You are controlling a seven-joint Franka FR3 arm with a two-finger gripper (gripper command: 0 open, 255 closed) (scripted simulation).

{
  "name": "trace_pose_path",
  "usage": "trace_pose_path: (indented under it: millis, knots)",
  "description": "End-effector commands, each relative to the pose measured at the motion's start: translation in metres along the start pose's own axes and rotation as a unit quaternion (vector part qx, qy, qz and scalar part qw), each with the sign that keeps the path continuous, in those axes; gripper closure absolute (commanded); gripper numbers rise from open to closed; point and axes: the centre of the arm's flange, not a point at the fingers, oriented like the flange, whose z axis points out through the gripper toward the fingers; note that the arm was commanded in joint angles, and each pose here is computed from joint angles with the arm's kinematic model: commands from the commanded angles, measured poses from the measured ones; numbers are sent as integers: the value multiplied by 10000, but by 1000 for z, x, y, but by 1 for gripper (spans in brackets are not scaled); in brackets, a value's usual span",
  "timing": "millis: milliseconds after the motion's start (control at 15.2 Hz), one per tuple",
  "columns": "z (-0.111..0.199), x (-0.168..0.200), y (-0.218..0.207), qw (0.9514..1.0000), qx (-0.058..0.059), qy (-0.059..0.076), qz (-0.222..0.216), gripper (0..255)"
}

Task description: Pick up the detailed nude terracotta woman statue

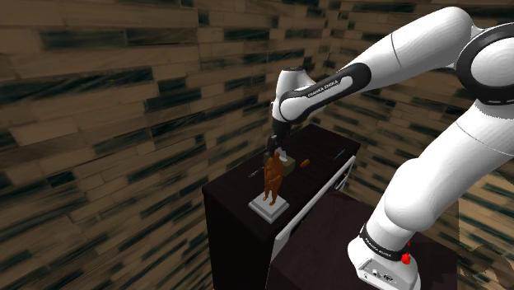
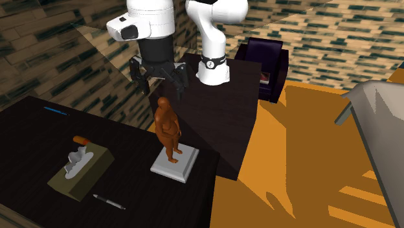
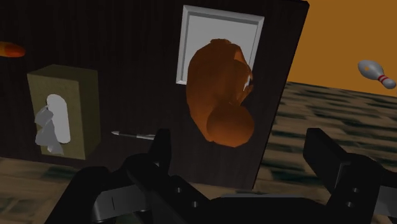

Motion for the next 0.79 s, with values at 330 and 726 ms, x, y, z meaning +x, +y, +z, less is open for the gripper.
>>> trace_pose_path:
  millis: [330, 726]
  knots:
    - [31, -1, 1, 10000, -3, 6, 1, 0]
    - [31, -1, 2, 10000, -3, 7, 0, 255]
